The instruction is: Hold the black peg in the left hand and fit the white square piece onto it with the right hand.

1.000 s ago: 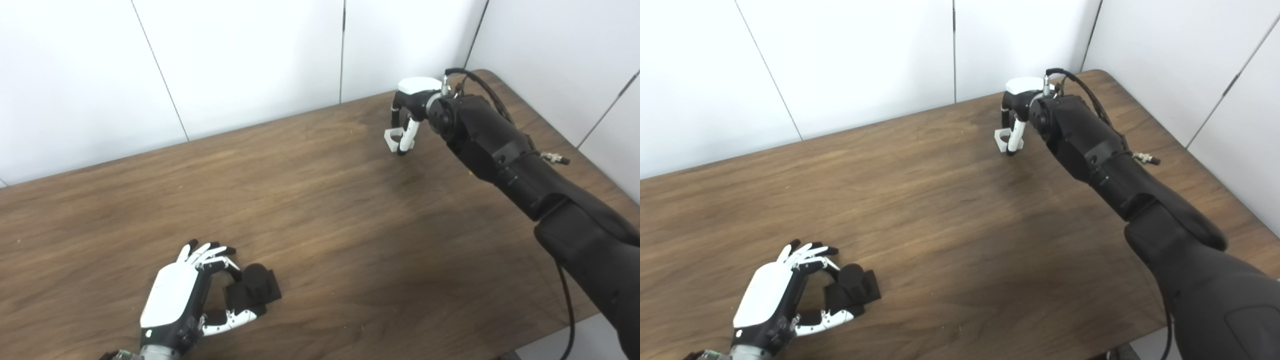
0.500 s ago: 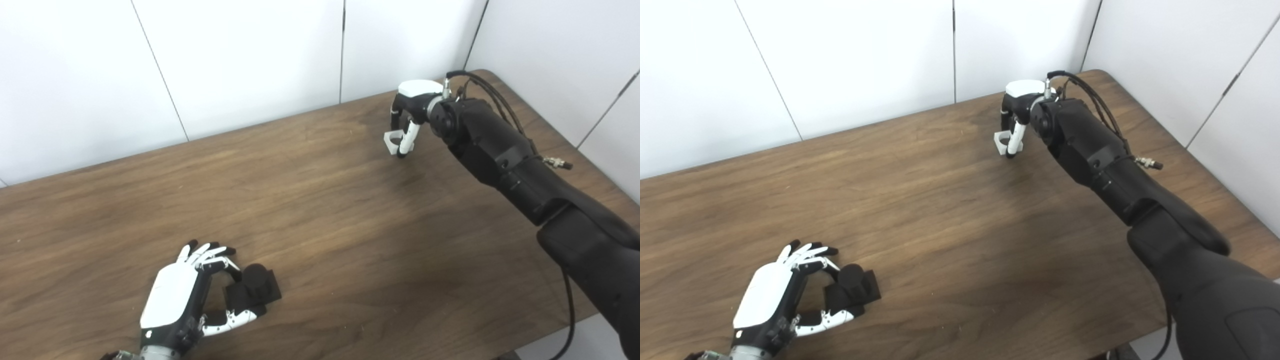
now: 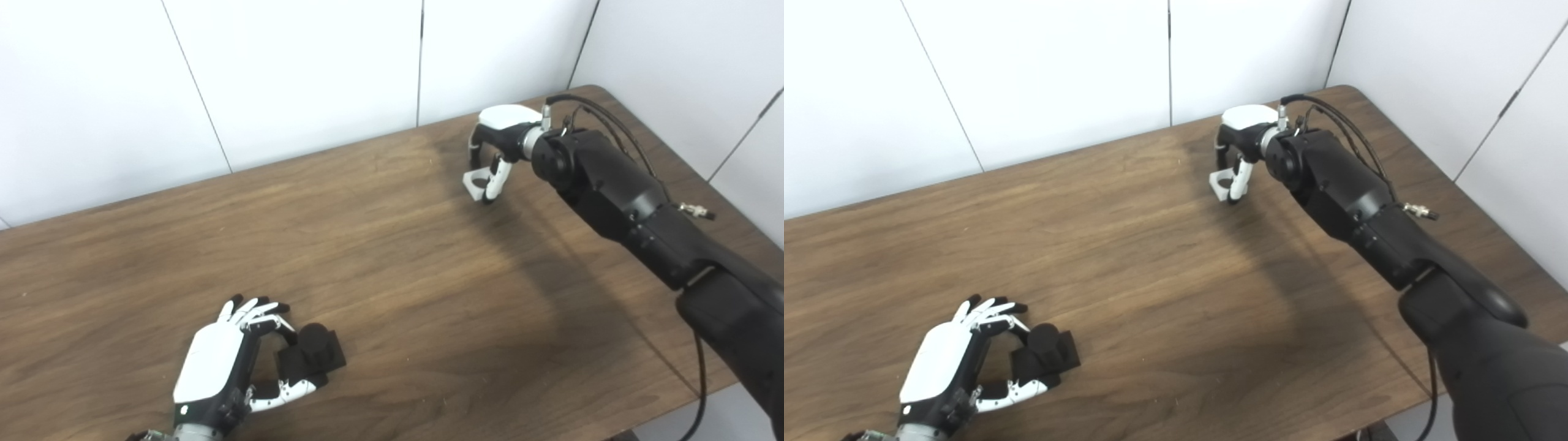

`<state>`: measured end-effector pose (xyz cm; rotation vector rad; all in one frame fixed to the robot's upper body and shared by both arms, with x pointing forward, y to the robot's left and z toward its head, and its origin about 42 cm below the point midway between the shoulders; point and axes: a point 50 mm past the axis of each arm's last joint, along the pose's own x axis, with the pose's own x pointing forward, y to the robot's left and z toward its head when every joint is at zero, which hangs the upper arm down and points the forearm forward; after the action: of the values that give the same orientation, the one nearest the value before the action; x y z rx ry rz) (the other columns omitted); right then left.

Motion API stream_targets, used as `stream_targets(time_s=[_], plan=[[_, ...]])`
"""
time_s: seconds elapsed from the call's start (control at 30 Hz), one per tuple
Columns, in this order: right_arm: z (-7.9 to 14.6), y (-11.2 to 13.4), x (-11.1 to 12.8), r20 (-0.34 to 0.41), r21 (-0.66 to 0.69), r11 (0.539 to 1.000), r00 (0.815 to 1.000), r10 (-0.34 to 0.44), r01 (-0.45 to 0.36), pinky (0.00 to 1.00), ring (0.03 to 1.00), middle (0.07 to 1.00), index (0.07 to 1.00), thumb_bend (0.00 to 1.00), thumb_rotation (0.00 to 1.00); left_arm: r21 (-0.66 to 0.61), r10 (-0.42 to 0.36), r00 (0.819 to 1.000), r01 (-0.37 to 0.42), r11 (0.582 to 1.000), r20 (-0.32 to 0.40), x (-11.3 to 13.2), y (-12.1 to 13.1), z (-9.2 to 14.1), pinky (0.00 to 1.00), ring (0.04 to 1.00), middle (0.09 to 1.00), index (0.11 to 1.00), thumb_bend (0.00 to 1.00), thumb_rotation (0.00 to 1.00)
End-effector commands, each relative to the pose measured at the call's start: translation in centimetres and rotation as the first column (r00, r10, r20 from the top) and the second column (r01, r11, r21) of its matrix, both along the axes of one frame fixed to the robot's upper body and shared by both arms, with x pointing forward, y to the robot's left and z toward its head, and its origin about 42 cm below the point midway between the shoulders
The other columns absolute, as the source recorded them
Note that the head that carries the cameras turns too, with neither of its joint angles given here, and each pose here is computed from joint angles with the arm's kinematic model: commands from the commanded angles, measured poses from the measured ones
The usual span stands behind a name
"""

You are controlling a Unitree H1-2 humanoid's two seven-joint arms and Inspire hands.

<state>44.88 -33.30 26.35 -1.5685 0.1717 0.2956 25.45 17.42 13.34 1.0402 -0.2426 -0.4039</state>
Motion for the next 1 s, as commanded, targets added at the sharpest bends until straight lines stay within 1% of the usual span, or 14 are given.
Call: stream_targets(time_s=[0.0, 0.07, 0.13, 0.27, 0.43, 0.5, 0.53, 0.63, 0.7, 0.77, 0.83, 0.9, 0.97], plan=[[4.5, 0.3, -0.1, 0.128, -0.019, 0.998, 0.989, 0.069, -0.067, 0.98, 0.933, 0.775, 0.484, 0.52, 0.13, 0.044, -0.009, 0.999, 0.011, 0.999, -0.045, -0.7, -0.4, -0.8, 1.00, 0.903, 0.797, 0.486, 0.52, 0.05], [5.2, 1.3, -0.8, 0.144, -0.017, 0.994, 0.983, 0.109, -0.108, 0.99, 0.932, 0.777, 0.484, 0.52, 0.13, 0.048, -0.011, 0.999, 0.013, 0.999, -0.044, -0.7, -0.6, -0.8, 1.00, 0.905, 0.799, 0.486, 0.52, 0.05], [5.9, 2.3, -1.8, 0.162, -0.012, 0.987, 0.974, 0.161, -0.161, 0.98, 0.927, 0.767, 0.484, 0.52, 0.13, 0.051, -0.012, 0.999, 0.014, 0.999, -0.042, -0.7, -0.8, -0.9, 1.00, 0.903, 0.799, 0.487, 0.52, 0.05], [6.8, 4.0, -3.5, 0.168, -0.019, 0.973, 0.958, 0.232, -0.232, 0.97, 0.928, 0.768, 0.485, 0.52, 0.13, 0.053, -0.008, 0.999, 0.011, 0.999, -0.046, -0.7, -1.4, -1.0, 1.00, 0.904, 0.800, 0.487, 0.52, 0.05], [7.3, 6.0, -5.3, 0.186, -0.020, 0.939, 0.921, 0.342, -0.345, 0.93, 0.906, 0.755, 0.484, 0.52, 0.13, 0.060, -0.007, 0.999, 0.010, 0.998, -0.048, -0.7, -2.0, -1.0, 1.00, 0.909, 0.805, 0.487, 0.52, 0.05], [7.5, 7.4, -6.4, 0.182, -0.022, 0.915, 0.899, 0.399, -0.402, 0.93, 0.902, 0.753, 0.484, 0.52, 0.13, 0.062, -0.006, 0.999, 0.010, 0.998, -0.050, -0.7, -2.3, -1.1, 1.00, 0.912, 0.807, 0.487, 0.52, 0.05], [7.5, 7.8, -6.7, 0.180, -0.022, 0.908, 0.892, 0.414, -0.418, 0.94, 0.903, 0.753, 0.484, 0.52, 0.13, 0.063, -0.006, 0.999, 0.009, 0.998, -0.050, -0.7, -2.4, -1.1, 1.00, 0.915, 0.807, 0.487, 0.52, 0.05], [7.8, 9.6, -8.0, 0.167, -0.024, 0.878, 0.864, 0.474, -0.477, 0.95, 0.916, 0.751, 0.484, 0.52, 0.13, 0.067, -0.004, 0.999, 0.007, 0.998, -0.051, -0.6, -2.7, -1.1, 1.00, 0.918, 0.808, 0.488, 0.52, 0.06], [8.0, 10.9, -8.9, 0.166, -0.022, 0.854, 0.840, 0.516, -0.520, 0.94, 0.921, 0.746, 0.484, 0.52, 0.13, 0.069, -0.003, 0.999, 0.006, 0.998, -0.048, -0.6, -2.9, -1.1, 1.00, 0.916, 0.807, 0.488, 0.52, 0.06], [8.1, 11.9, -9.7, 0.161, -0.011, 0.832, 0.820, 0.549, -0.554, 0.94, 0.924, 0.743, 0.484, 0.52, 0.13, 0.070, -0.001, 0.999, 0.005, 0.998, -0.049, -0.6, -3.1, -1.0, 1.00, 0.917, 0.807, 0.488, 0.52, 0.06], [8.1, 12.9, -10.5, 0.149, -0.002, 0.817, 0.807, 0.571, -0.577, 0.95, 0.927, 0.750, 0.484, 0.52, 0.13, 0.069, 0.000, 0.999, 0.003, 0.998, -0.052, -0.6, -3.3, -1.0, 1.00, 0.923, 0.811, 0.488, 0.52, 0.06], [8.1, 13.8, -11.2, 0.144, 0.002, 0.794, 0.786, 0.601, -0.607, 0.92, 0.922, 0.748, 0.483, 0.52, 0.13, 0.068, 0.001, 0.999, 0.002, 0.998, -0.051, -0.6, -3.4, -1.0, 1.00, 0.923, 0.810, 0.488, 0.52, 0.06], [8.0, 14.6, -11.7, 0.139, 0.008, 0.774, 0.767, 0.626, -0.633, 0.94, 0.912, 0.747, 0.483, 0.52, 0.13, 0.068, 0.001, 0.999, 0.003, 0.998, -0.050, -0.5, -3.6, -1.0, 1.00, 0.922, 0.810, 0.488, 0.52, 0.06]])
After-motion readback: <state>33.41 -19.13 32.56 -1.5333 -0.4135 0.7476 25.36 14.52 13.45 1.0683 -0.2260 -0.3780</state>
